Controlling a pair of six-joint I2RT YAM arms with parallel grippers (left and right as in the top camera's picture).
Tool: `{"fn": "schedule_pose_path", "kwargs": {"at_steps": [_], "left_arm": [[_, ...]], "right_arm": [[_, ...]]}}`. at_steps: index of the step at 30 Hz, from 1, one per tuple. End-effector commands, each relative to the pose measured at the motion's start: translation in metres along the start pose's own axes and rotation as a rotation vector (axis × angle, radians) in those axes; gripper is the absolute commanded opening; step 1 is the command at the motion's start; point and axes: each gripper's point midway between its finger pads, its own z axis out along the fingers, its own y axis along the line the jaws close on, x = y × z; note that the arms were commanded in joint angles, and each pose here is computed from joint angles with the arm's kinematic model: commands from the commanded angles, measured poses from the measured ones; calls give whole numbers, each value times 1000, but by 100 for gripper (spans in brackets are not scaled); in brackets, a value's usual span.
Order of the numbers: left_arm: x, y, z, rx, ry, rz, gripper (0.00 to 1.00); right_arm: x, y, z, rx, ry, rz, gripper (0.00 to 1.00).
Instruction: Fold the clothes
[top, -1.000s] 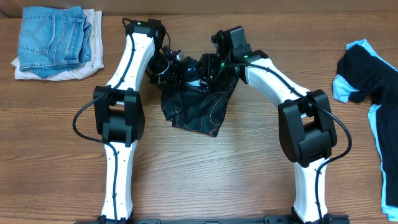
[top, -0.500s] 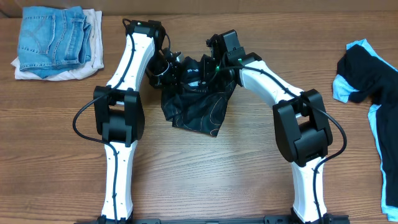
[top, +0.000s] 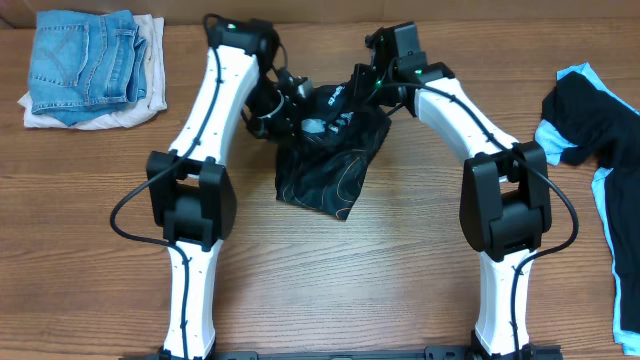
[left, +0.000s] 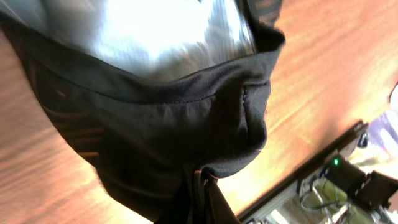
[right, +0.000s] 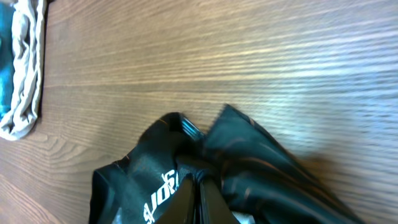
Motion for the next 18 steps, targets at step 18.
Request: {"fn": "schedule_pose_path", "kwargs": {"at_steps": [18], "left_arm": [[20, -31, 21, -139, 91, 112, 9]], "right_arm": [[-33, -48, -55, 100, 20, 139, 4]]}}
